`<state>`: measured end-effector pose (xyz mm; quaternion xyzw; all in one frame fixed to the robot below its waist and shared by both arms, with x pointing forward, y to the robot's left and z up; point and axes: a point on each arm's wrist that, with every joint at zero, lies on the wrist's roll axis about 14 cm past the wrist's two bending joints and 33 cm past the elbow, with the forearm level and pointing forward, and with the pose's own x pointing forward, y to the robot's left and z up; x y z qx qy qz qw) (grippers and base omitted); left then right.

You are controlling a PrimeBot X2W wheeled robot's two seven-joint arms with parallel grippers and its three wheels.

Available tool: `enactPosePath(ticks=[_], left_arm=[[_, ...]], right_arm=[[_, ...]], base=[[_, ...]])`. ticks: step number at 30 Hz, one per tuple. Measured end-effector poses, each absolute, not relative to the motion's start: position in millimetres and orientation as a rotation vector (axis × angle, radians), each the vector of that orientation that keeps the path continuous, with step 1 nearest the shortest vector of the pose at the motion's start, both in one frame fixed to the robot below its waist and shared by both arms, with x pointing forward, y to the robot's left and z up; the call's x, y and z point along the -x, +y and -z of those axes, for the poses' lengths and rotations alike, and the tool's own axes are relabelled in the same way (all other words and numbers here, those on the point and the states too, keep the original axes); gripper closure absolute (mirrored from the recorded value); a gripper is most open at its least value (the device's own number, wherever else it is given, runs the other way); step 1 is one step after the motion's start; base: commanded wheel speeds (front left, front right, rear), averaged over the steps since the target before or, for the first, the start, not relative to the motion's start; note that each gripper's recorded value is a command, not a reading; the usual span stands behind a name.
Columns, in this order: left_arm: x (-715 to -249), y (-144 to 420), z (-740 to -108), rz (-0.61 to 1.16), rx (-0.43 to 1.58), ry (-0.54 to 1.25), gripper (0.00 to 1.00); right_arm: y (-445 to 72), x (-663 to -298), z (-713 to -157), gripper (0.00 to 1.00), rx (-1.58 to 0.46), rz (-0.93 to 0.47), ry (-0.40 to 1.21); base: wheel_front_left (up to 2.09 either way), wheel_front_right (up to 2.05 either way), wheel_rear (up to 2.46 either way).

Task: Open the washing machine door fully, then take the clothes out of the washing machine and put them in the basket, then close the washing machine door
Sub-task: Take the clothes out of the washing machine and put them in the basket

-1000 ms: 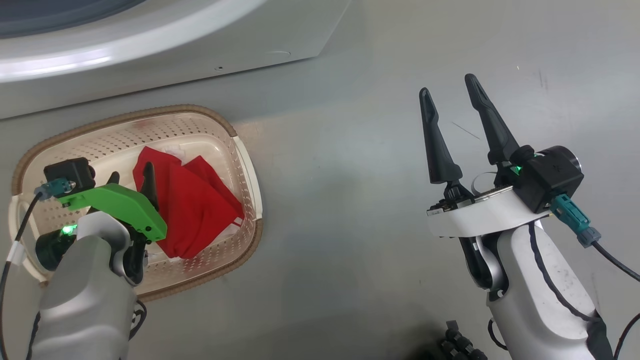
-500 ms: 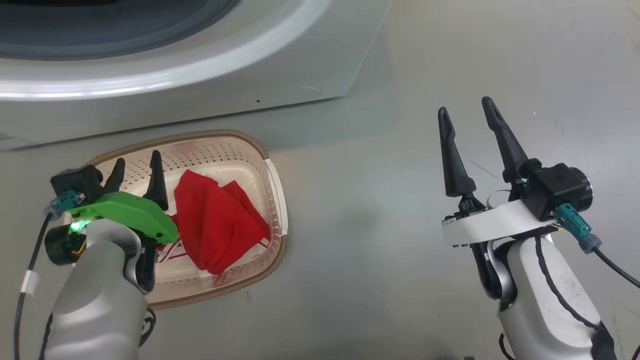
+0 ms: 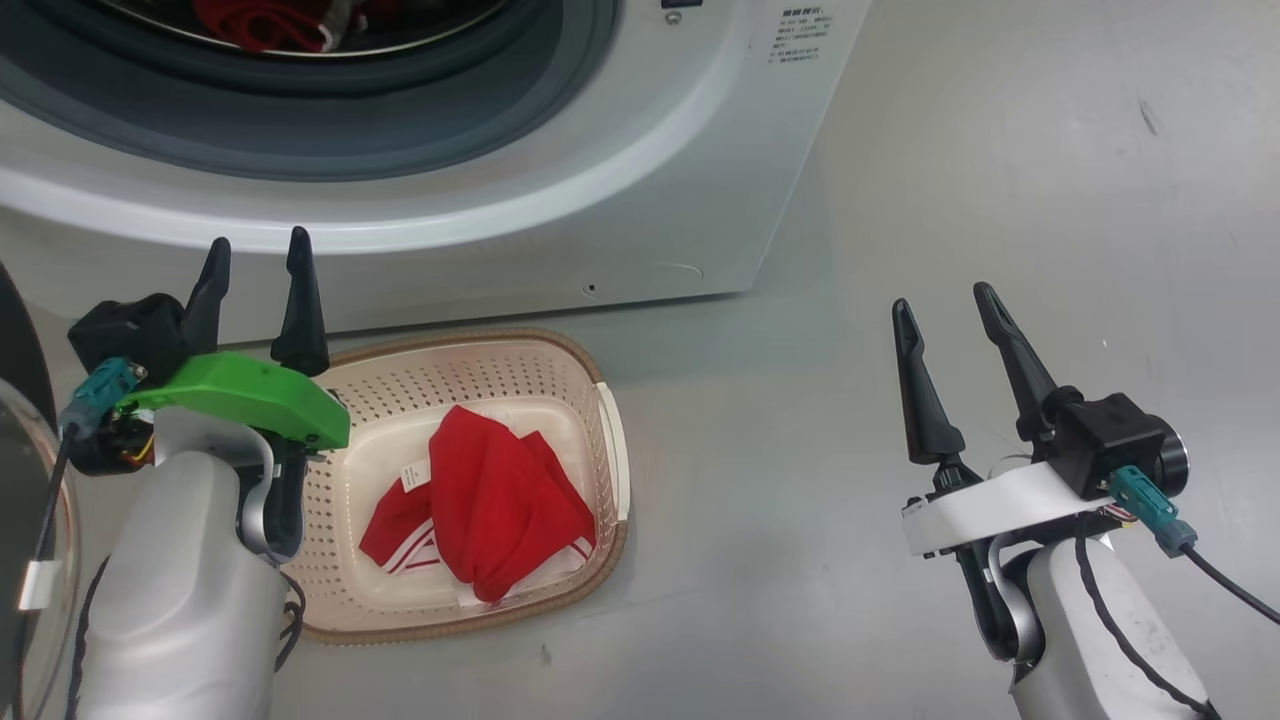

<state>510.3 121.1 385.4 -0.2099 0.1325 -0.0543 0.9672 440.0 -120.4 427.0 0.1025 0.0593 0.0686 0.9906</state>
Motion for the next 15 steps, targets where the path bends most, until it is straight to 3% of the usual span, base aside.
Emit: enactPosePath(ticks=[15], left_arm=[[-463,142,-457,0.113,0.318,0.081,0.00]], right_arm=[[-116,-407,-456,0.00,-0.217,-0.156,0.071]], base=[[0.00,0.00,0.00]])
